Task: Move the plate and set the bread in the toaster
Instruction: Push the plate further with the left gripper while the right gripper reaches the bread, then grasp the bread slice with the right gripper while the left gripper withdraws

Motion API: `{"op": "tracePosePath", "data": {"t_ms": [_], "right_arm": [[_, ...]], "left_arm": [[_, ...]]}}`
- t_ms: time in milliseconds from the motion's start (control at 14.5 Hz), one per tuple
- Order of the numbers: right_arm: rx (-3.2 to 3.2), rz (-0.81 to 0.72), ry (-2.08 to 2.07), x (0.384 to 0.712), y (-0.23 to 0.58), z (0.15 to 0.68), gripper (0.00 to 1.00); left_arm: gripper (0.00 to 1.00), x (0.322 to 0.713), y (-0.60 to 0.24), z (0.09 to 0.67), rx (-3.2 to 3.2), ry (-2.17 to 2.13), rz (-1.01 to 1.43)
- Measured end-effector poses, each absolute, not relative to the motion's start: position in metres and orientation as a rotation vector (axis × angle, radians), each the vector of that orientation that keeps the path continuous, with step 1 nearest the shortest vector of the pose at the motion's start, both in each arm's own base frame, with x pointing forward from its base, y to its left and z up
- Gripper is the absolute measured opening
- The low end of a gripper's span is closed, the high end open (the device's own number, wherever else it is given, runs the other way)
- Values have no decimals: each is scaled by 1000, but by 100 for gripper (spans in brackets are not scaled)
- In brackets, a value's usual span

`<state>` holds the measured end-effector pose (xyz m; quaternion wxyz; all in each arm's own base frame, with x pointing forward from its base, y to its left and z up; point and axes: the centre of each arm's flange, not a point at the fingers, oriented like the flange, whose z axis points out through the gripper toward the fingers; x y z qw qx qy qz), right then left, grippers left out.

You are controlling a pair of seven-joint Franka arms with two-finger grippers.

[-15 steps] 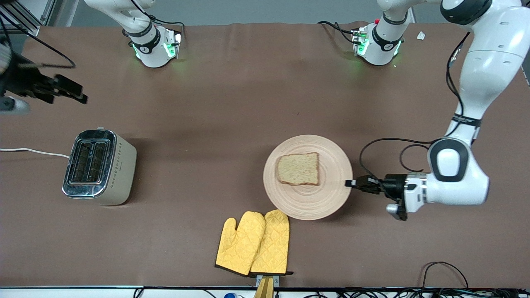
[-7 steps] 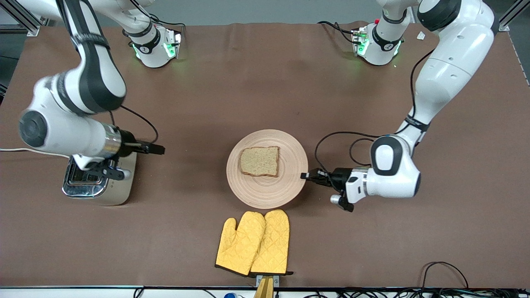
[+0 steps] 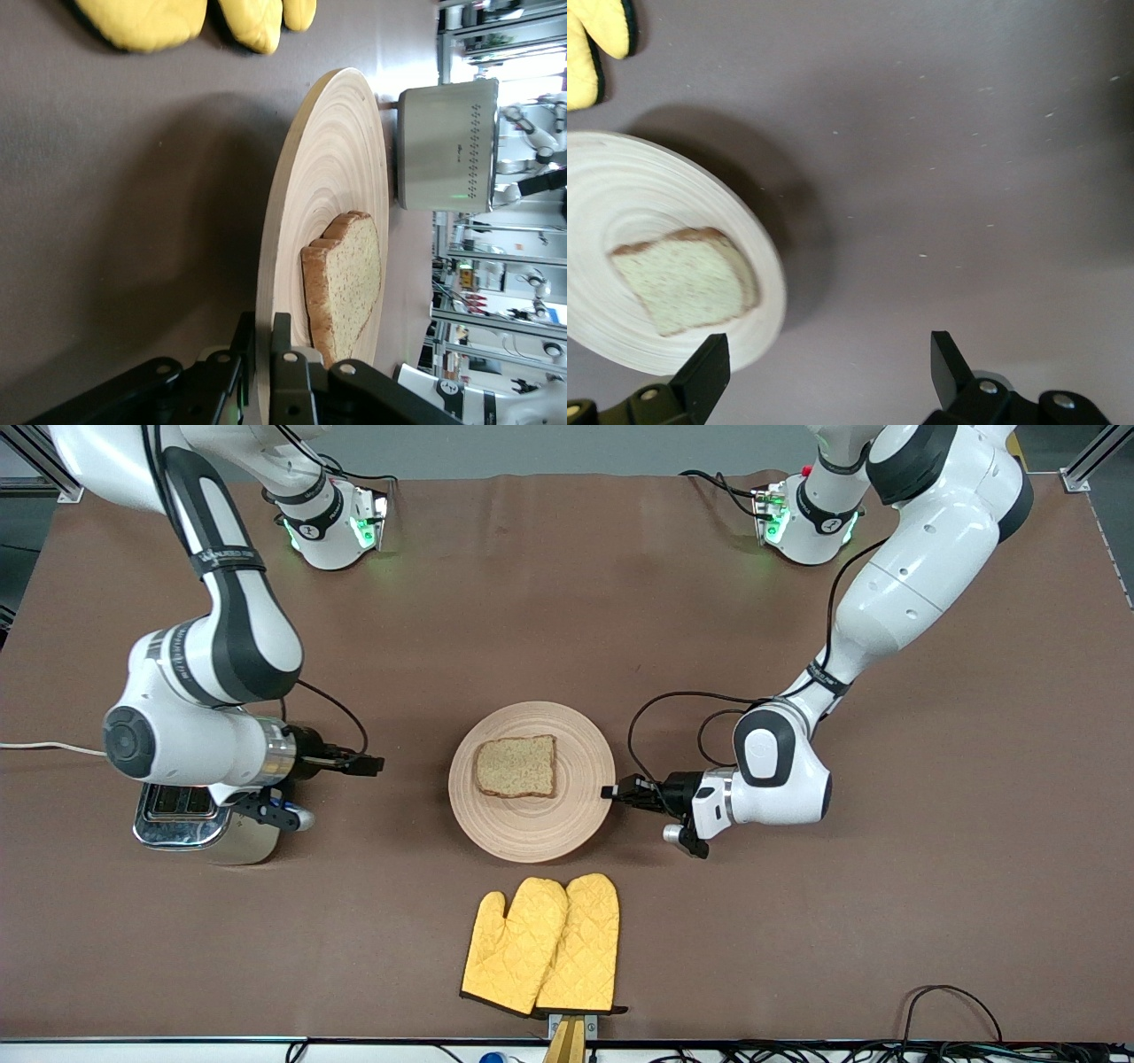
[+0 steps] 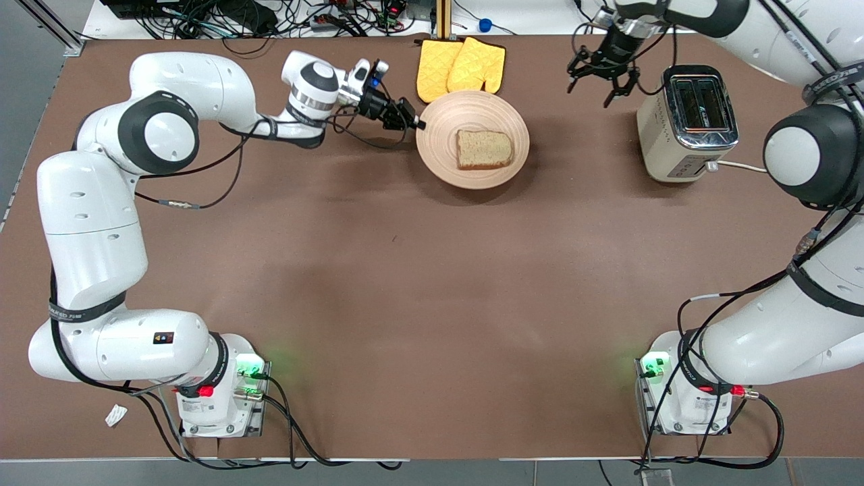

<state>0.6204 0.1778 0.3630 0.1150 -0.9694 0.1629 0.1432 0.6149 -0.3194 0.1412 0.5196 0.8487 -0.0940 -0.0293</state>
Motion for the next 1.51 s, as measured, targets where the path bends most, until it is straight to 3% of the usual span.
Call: {"op": "tracePosePath", "data": {"t_ms": [413,688,895,964,1032,1101,1239,1308,1514], "right_arm": [[-2920,364,498,591,283,317,100],[-3008,326,425,579,313,268,100],[-3018,313,405,575,325,240,98],[-3019,311,402,575,328,234,91],[-3020,311,401,574,329,230,91],[-3021,313,401,574,329,228,86],[-3020,311,401,575,329,229,65],[-3020,310,402,575,329,229,59],[-3022,312,393,573,334,228,55]], "left_arm": [[66,628,-291,133,2028,-160,-32],[100,667,-236,190,2057,-89,23],[100,684,-164,243,2101,-153,-9],[100,687,-137,262,2125,-163,-30],[100,689,-111,281,2171,-181,-35],[100,689,-88,300,2226,-199,-28],[100,688,-53,340,2324,-225,1],[100,687,-42,359,2374,-231,22],[100,676,-35,414,2525,-179,4]]}}
